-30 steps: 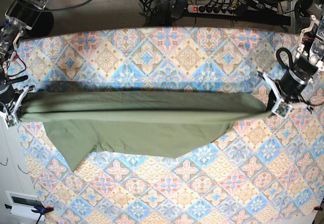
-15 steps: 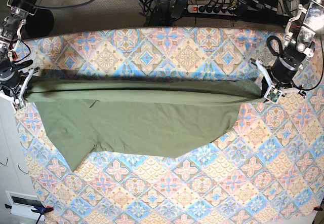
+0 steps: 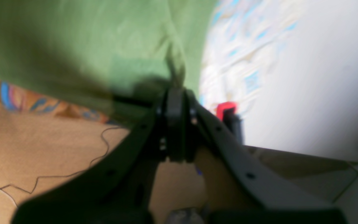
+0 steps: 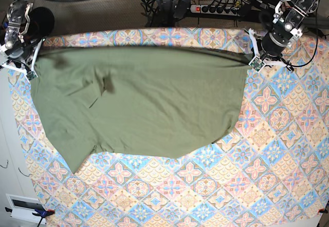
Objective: Layout the t-shirt on the table in an organized manner, then fold the t-shirt properly
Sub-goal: 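Release the t-shirt edge from both grippers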
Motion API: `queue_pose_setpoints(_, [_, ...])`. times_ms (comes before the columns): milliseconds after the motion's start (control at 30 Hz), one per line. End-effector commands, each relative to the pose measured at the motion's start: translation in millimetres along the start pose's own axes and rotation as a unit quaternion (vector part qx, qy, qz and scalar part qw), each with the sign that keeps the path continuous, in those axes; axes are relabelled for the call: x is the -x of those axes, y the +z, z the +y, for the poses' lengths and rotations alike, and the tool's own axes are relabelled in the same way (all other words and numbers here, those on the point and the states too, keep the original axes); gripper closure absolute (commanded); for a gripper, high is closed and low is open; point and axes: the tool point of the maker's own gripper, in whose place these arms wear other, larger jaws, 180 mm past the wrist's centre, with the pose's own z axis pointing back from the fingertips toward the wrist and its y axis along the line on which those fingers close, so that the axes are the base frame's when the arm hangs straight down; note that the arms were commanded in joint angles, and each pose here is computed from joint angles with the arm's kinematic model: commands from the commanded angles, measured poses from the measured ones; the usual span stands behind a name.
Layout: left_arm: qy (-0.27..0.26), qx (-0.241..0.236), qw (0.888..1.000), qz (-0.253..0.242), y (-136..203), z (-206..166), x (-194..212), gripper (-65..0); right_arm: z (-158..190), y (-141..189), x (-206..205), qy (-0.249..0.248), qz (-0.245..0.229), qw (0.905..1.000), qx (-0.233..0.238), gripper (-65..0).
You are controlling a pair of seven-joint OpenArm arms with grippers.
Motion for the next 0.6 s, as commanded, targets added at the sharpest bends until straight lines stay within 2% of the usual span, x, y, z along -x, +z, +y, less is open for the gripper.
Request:
queue_pose_setpoints(0, [-0.025, -0.019, 1.000, 0.000, 5, 13, 0, 0.0, -20, 8, -5, 0.011, -0.007, 0.9995, 0.028, -0.7])
queue_pose_setpoints(200, [-0.051, -0.014, 0.998, 0.020, 10, 8, 14, 0.0, -14, 8, 5, 0.015, 0.005, 0.9996, 0.021, -2.0])
queue_pose_setpoints(267, [-0.058, -0.018, 0.998, 0.021, 10, 10, 14, 0.0, -13, 8, 6, 0.016, 0.007, 0.9996, 0.020, -5.5])
queue_pose_setpoints(333, [-0.065, -0.023, 0.997, 0.022, 10, 11, 14, -1.5, -14, 11, 2, 0.020, 0.001, 0.9995, 0.024, -11.8])
queue_pose_setpoints(433, [-0.065, -0.023, 0.997, 0.023, 10, 11, 14, -12.0, -20, 21, -12, 0.029, -0.020, 0.9986, 0.039, -18.8])
queue_pose_setpoints(567, [-0.061, -0.019, 0.997, 0.040, 12, 9, 17, -29.9, -22, 25, -17, 0.031, -0.027, 0.9981, 0.046, -19.6])
